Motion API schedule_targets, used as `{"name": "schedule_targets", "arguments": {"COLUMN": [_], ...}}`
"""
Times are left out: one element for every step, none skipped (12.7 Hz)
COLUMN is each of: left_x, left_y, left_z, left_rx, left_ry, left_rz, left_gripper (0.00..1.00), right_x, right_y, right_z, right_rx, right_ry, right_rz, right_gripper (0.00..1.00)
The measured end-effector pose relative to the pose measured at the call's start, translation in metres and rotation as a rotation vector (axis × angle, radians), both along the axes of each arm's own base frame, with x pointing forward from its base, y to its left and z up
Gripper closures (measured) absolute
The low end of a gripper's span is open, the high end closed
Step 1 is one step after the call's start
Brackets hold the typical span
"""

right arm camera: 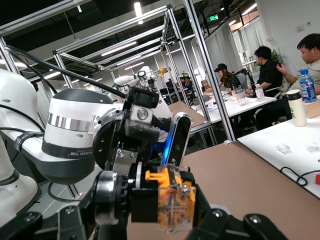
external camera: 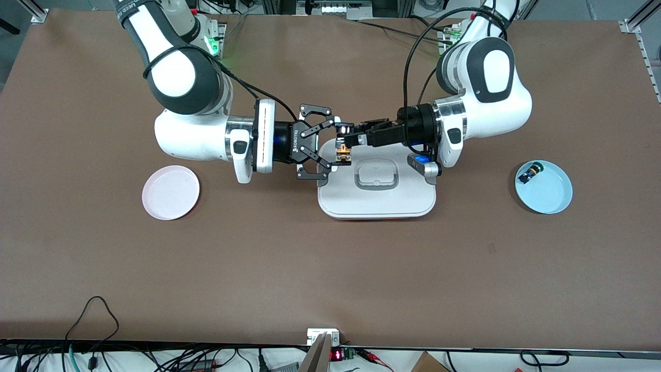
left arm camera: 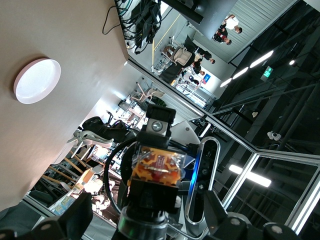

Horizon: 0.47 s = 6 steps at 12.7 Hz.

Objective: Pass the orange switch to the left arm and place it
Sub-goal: 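Close the left gripper on the switch held by the right gripper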

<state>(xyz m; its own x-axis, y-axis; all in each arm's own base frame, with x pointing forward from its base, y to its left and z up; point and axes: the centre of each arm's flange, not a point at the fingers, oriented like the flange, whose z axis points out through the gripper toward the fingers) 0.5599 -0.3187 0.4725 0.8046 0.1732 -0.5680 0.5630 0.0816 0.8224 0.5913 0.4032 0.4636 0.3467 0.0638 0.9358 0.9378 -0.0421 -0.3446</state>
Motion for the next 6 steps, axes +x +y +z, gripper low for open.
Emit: {"name": "schedule_targets", "arguments": {"left_x": [0.0012, 0.0029, 0.0044, 0.0053, 0.0058, 0.0059], "left_y": [0.0004, 0.0005, 0.0005, 0.0003, 0.0003, 0.0002], "left_z": [0.0015, 0.0035, 0.0049, 0.0049, 0.0046, 0.0043], "left_rx": [0.013, 0.021, 0.023, 0.024, 0.024, 0.024], "left_ry": [-0.012, -0.023, -0.029, -0.031, -0.031, -0.032], "left_rz": [-0.007, -0.012, -0.013, -0.014, -0.014, -0.014], "left_gripper": [0.04, 0.10, 0.10, 0.16, 0.16, 0.22], "right_x": [0.0001, 0.0001, 0.0002, 0.0006, 0.0010, 0.0012], "right_y": [-0.0001, -0.0002, -0.0003, -0.0008, -0.0014, -0.0017], "right_z": [0.0000, 0.0000, 0.0000, -0.0001, -0.0002, -0.0003], "right_rx": [0.000, 0.000, 0.000, -0.001, -0.001, -0.001], "right_ry": [0.000, 0.000, 0.000, 0.000, 0.000, 0.000], "right_rz": [0.000, 0.000, -0.001, -0.002, -0.003, -0.003], "right_gripper": [0.27, 0.27, 0.27, 0.27, 0.27, 0.27]}}
